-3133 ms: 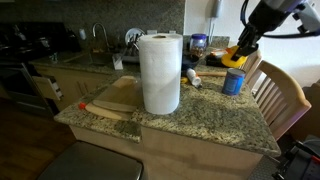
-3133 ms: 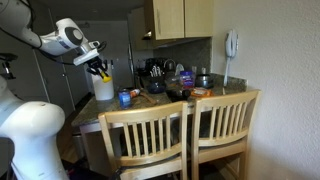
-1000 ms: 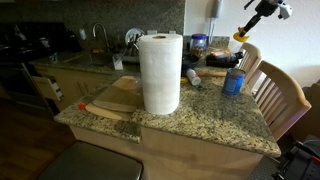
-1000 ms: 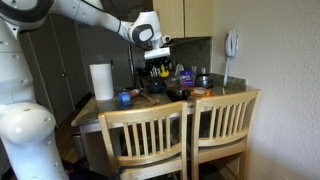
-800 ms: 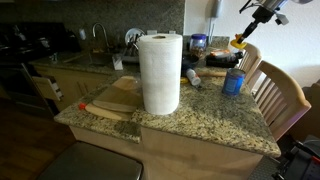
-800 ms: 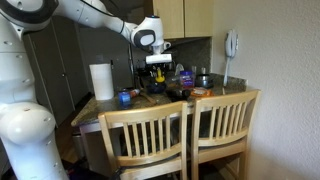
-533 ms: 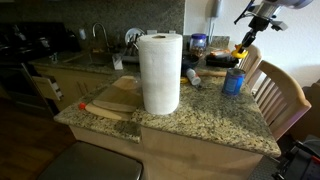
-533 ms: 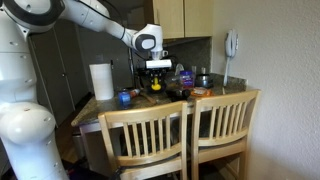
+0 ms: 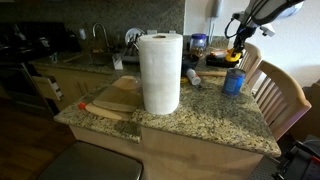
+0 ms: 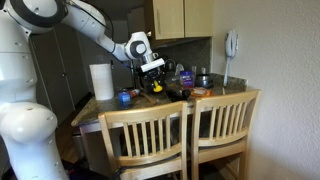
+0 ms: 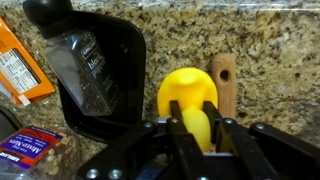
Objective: Move the rubber duck to the right
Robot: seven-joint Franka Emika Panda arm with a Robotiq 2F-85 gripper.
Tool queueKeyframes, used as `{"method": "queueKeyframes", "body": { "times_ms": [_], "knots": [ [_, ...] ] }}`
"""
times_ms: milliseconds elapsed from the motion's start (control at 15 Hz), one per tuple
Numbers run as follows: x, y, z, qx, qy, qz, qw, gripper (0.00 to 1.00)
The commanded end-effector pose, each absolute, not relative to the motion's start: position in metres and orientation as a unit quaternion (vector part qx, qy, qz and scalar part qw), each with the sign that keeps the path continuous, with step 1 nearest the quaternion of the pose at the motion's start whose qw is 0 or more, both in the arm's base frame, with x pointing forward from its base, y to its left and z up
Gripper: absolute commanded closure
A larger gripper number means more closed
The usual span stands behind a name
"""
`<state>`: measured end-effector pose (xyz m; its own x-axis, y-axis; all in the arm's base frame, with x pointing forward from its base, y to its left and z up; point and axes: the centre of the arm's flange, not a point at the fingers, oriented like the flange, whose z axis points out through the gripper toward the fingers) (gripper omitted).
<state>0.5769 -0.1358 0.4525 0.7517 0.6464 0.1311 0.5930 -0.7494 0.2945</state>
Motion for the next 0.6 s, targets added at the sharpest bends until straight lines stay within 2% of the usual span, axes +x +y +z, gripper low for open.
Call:
{"method": "queueKeyframes", "body": {
  "times_ms": [0, 267, 533],
  "knots": [
    [0.573, -0.131, 0.442, 0.930, 0.327, 0.102, 0.129, 0.93],
    [0.561, -0.168, 0.435, 0.945, 0.291, 0.089, 0.120, 0.93],
    [0.556, -0.201, 0.411, 0.959, 0.274, 0.040, 0.060, 0.93]
  ]
}}
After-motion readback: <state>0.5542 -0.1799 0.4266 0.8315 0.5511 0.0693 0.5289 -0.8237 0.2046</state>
